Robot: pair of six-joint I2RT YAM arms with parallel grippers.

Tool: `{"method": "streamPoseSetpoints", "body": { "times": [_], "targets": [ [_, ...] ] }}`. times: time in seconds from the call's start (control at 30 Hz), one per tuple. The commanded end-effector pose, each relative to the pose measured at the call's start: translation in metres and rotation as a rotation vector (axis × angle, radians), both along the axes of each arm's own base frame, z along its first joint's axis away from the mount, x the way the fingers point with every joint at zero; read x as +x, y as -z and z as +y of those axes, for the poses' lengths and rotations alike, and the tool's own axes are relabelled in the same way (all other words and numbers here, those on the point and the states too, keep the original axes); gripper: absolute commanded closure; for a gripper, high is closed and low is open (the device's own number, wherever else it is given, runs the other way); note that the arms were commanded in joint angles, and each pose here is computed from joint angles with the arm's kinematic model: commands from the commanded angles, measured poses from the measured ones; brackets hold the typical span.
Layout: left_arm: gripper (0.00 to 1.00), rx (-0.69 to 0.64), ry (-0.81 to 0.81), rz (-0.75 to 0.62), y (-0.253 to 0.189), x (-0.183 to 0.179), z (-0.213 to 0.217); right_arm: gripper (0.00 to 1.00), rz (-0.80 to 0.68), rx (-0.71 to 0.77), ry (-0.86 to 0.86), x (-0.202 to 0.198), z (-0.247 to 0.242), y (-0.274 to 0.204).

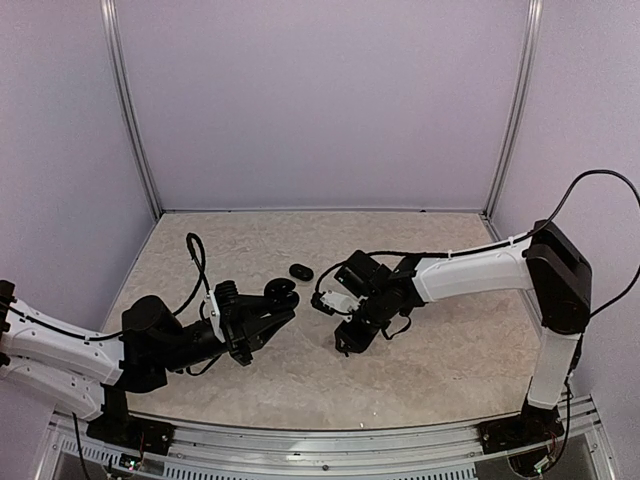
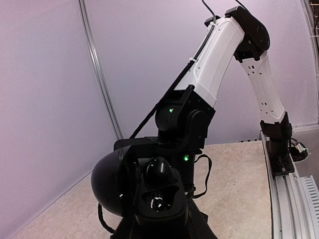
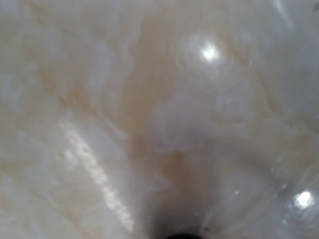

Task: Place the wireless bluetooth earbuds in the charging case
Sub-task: Pick up the left earbud from the center of the board.

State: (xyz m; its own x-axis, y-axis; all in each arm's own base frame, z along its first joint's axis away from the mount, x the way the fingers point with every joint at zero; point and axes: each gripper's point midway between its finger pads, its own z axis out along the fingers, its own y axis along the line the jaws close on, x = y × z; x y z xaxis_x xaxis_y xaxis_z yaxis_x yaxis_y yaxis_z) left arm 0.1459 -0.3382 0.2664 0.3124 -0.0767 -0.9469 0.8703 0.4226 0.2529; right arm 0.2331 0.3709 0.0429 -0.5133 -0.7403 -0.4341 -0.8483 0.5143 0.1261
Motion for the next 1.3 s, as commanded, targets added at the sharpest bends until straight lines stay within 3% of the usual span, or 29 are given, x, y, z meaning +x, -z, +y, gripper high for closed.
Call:
{"method": "streamPoseSetpoints", "body": {
  "times": [0.0,0.73,1.27],
  "targets": [
    [0.89,-0.036,-0.006,-0.013,-0.009,0.0,0.006,0.69,0.023,-0.109,0.037,-0.002,-0.01,0.017],
    [0.89,-0.038,-0.005,-0.021,-0.009,0.002,0.006,0.88,0.014,-0.224,-0.097,-0.03,-0.012,0.029],
    [0.89,-0.078,-0.038,0.004,-0.009,0.008,0.017,0.92,-0.274,0.232,0.009,0.013,0.025,-0.105]
  ]
}}
